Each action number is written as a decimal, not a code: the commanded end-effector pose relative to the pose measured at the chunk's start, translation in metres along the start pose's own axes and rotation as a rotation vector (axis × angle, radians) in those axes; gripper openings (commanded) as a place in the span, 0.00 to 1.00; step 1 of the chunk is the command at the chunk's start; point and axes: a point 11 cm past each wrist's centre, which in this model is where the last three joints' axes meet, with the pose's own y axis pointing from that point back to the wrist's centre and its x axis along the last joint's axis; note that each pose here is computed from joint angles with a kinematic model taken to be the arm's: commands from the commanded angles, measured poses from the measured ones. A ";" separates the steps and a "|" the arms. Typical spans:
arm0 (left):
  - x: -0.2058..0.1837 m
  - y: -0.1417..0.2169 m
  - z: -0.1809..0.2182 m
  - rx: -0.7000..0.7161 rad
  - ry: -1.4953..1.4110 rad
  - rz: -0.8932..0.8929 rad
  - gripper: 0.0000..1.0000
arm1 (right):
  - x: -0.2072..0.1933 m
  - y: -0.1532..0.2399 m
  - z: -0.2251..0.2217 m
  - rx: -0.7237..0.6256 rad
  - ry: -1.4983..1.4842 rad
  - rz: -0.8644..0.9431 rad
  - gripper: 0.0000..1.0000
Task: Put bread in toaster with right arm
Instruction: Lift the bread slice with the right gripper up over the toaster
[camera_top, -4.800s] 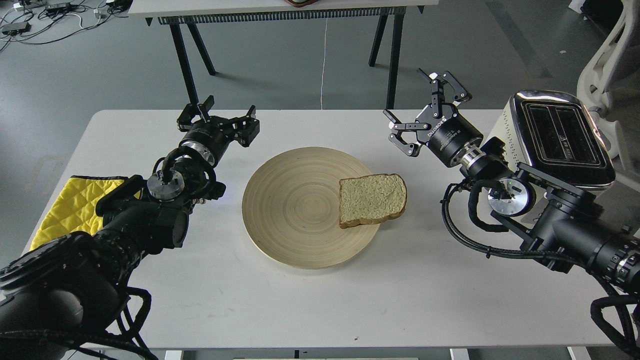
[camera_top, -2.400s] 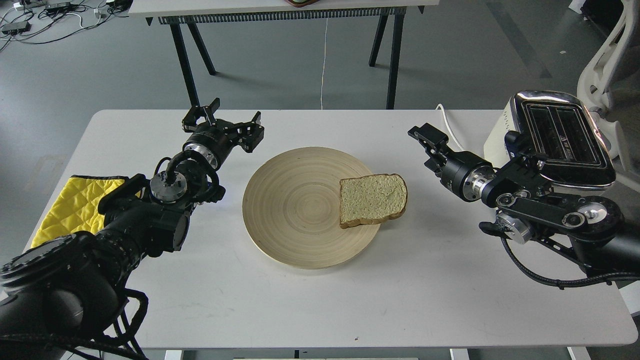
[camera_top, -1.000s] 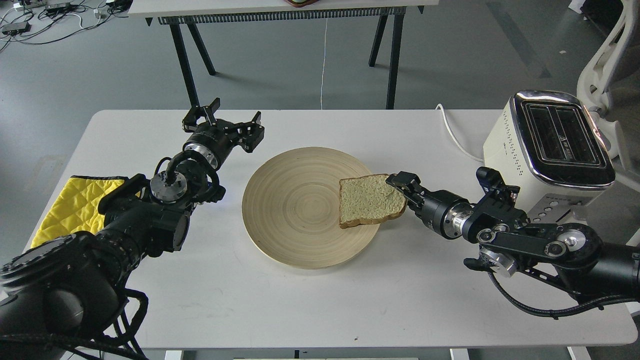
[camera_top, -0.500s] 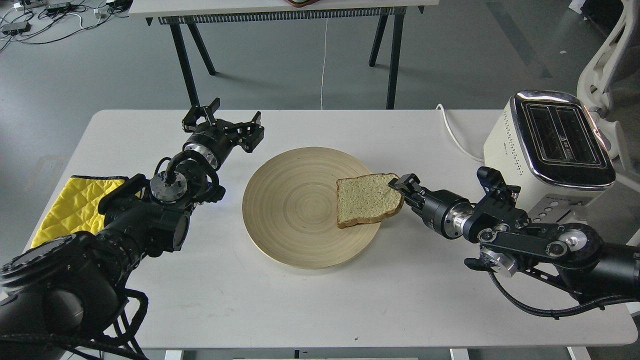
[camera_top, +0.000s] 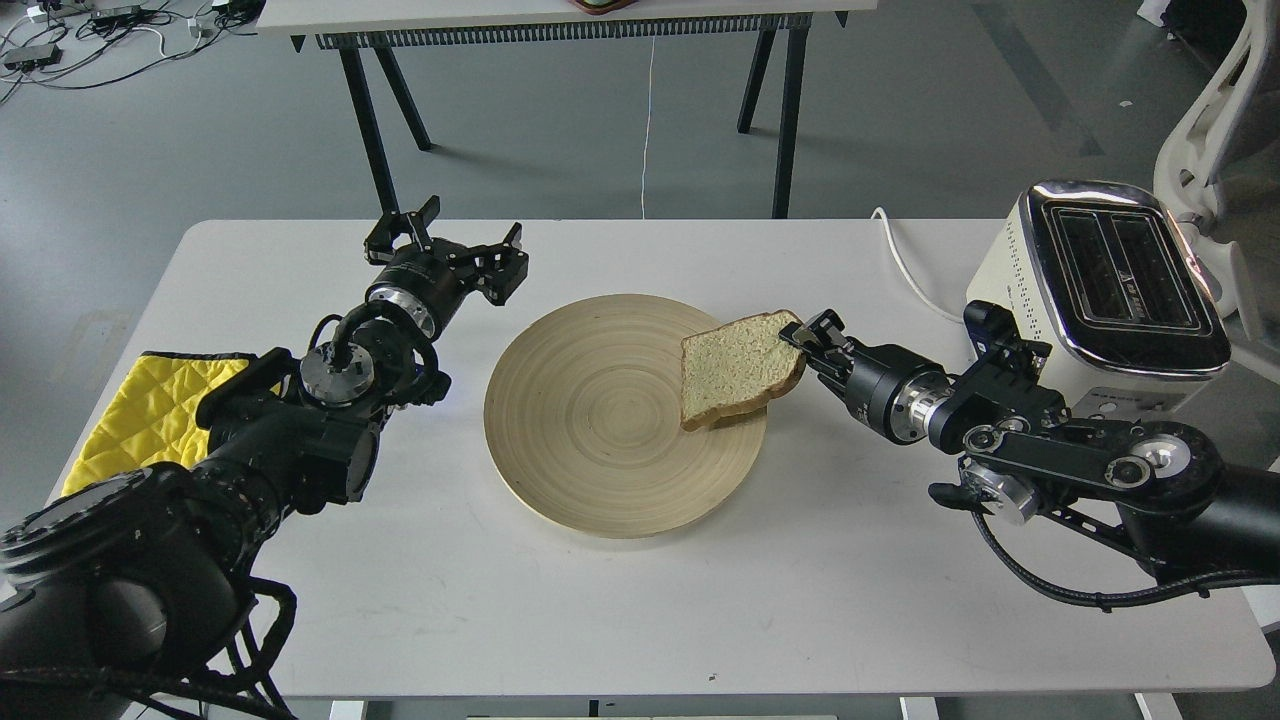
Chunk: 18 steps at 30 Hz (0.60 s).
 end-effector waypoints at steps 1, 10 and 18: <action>0.000 0.000 0.000 0.000 0.000 0.000 1.00 | 0.016 -0.004 -0.033 0.085 -0.048 0.048 0.01; 0.000 0.000 0.000 0.000 0.000 0.000 1.00 | 0.101 0.019 -0.099 0.194 0.029 0.211 0.01; 0.000 0.000 0.000 0.000 0.000 0.000 1.00 | 0.198 0.084 -0.125 0.191 0.135 0.411 0.01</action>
